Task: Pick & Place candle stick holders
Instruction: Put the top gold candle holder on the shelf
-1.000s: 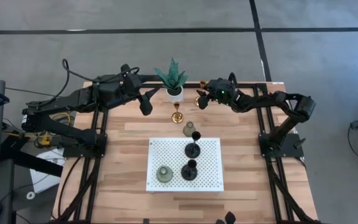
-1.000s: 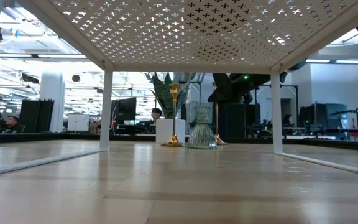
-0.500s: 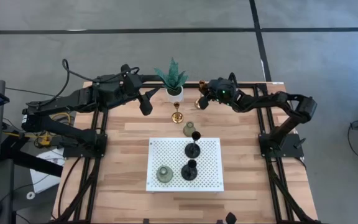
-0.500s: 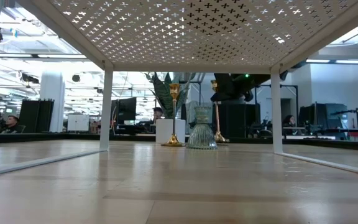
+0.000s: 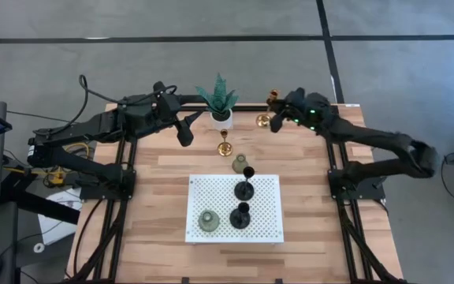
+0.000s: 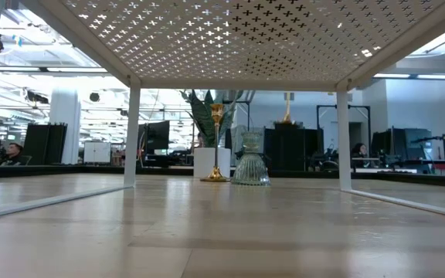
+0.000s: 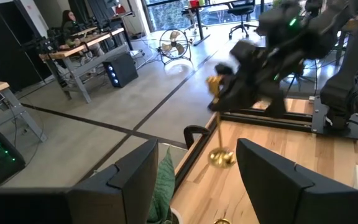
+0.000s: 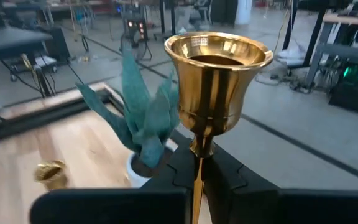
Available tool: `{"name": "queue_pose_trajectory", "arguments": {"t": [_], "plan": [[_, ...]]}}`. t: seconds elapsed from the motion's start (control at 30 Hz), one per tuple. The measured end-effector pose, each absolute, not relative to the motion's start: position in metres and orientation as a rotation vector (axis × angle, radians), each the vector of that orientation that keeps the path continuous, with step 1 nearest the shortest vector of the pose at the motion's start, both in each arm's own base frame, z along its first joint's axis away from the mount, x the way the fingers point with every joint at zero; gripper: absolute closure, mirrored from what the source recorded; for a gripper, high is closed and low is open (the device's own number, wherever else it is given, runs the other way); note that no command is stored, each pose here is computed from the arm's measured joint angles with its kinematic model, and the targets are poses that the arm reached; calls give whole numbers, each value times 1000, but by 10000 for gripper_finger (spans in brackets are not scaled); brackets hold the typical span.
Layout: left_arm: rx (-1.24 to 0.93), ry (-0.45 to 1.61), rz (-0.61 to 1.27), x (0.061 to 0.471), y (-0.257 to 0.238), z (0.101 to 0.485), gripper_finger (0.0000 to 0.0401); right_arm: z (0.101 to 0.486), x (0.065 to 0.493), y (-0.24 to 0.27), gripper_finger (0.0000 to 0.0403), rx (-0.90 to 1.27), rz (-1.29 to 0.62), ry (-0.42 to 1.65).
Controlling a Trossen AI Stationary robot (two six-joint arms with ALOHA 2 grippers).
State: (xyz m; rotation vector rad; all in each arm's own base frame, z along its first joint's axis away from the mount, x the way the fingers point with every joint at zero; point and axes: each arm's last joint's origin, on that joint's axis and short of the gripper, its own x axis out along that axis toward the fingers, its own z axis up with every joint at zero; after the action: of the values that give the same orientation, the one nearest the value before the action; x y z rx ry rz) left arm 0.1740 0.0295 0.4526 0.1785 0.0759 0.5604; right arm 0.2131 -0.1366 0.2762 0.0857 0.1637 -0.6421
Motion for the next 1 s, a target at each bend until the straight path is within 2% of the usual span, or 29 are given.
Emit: {"name": "queue_pose_trajectory", "arguments": {"t": [0.23,0.43,0.6,0.83,1.0], "plan": [[178,75,560,174,29,453,183,310,181,-101,399,98,-589,83],[178,75,560,174,29,453,183,321,165,-72,399,134,-554,87],[178,75,560,174,29,453,183,336,162,-48,399,157,-487,163],[179,76,560,174,29,453,183,364,167,-13,399,124,-387,155],[179,80,572,174,30,452,183,365,171,15,399,133,-344,188]]}}
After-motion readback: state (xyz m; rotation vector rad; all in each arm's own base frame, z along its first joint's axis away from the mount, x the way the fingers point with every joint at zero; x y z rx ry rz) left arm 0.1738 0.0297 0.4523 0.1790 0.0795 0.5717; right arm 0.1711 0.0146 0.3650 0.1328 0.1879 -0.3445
